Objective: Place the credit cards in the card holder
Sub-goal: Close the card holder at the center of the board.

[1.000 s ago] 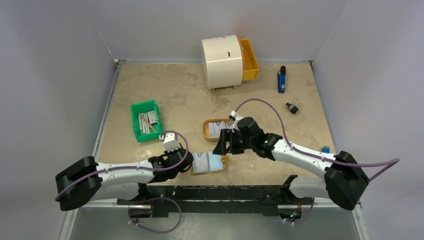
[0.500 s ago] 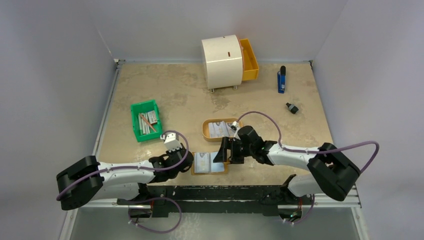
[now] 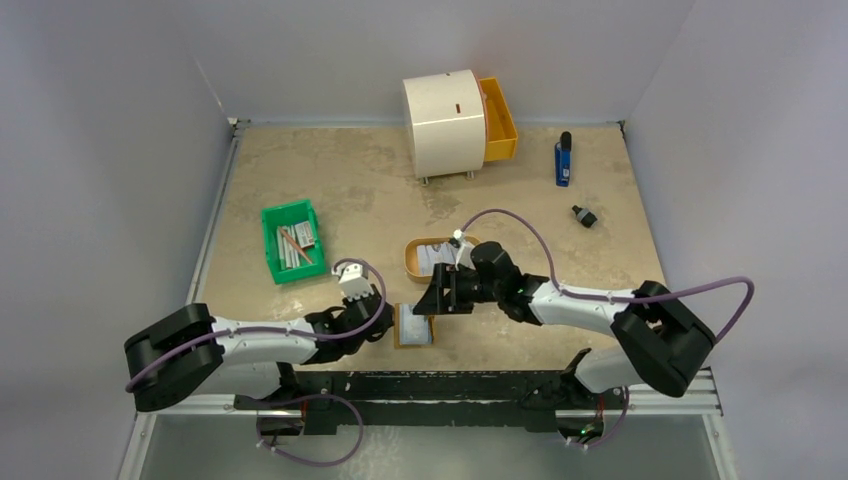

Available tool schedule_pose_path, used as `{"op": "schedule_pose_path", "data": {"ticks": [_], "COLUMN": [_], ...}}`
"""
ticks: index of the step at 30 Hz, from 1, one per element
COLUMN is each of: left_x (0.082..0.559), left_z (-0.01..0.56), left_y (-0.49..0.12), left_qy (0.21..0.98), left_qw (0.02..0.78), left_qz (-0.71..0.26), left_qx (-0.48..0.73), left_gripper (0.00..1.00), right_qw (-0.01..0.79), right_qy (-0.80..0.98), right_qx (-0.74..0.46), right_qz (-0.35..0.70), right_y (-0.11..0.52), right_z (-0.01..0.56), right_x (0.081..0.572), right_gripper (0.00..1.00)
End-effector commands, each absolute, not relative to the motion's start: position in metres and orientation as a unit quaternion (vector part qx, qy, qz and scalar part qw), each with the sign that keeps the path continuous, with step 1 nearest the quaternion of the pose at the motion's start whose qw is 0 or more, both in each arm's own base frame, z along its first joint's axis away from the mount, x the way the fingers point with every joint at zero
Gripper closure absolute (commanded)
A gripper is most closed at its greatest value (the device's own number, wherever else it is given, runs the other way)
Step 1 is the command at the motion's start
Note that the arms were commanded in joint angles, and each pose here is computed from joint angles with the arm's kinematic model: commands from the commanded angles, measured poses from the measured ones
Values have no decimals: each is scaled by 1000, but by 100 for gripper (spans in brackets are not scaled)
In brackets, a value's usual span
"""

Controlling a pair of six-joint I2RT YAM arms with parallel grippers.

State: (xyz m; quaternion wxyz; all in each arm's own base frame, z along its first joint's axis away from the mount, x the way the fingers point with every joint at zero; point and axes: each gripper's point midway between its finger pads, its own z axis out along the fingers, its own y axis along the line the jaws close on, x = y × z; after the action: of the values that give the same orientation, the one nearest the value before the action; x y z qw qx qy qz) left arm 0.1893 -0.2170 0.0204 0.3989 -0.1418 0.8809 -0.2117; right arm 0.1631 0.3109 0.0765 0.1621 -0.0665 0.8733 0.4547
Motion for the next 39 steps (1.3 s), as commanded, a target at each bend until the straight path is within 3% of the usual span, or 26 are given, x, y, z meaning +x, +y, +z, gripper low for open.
{"op": "schedule_pose_path", "data": {"ticks": [1, 16, 28, 35, 39], "left_x": [185, 187, 188, 188, 188], "left_z": [18, 18, 53, 97, 107], "left_y": [-227, -229, -190, -210, -233], "left_qy": [892, 893, 882, 858, 854], "left_qw": [382, 383, 417, 427, 419], "left_qz": [-214, -209, -169, -254, -288], "left_qx": [-108, -106, -139, -132, -111], "left_gripper": [91, 91, 90, 87, 80], "right_qw": [173, 151, 137, 134, 132], "right_qy": [849, 865, 889, 897, 903], "right_qx": [-122, -168, -158, -157, -153], "right_qz": [484, 448, 407, 392, 380], "right_y": [335, 351, 347, 346, 344], "right_z": [96, 68, 43, 33, 28], "right_x": [164, 157, 161, 163, 165], "right_gripper": [26, 29, 38, 42, 46]}}
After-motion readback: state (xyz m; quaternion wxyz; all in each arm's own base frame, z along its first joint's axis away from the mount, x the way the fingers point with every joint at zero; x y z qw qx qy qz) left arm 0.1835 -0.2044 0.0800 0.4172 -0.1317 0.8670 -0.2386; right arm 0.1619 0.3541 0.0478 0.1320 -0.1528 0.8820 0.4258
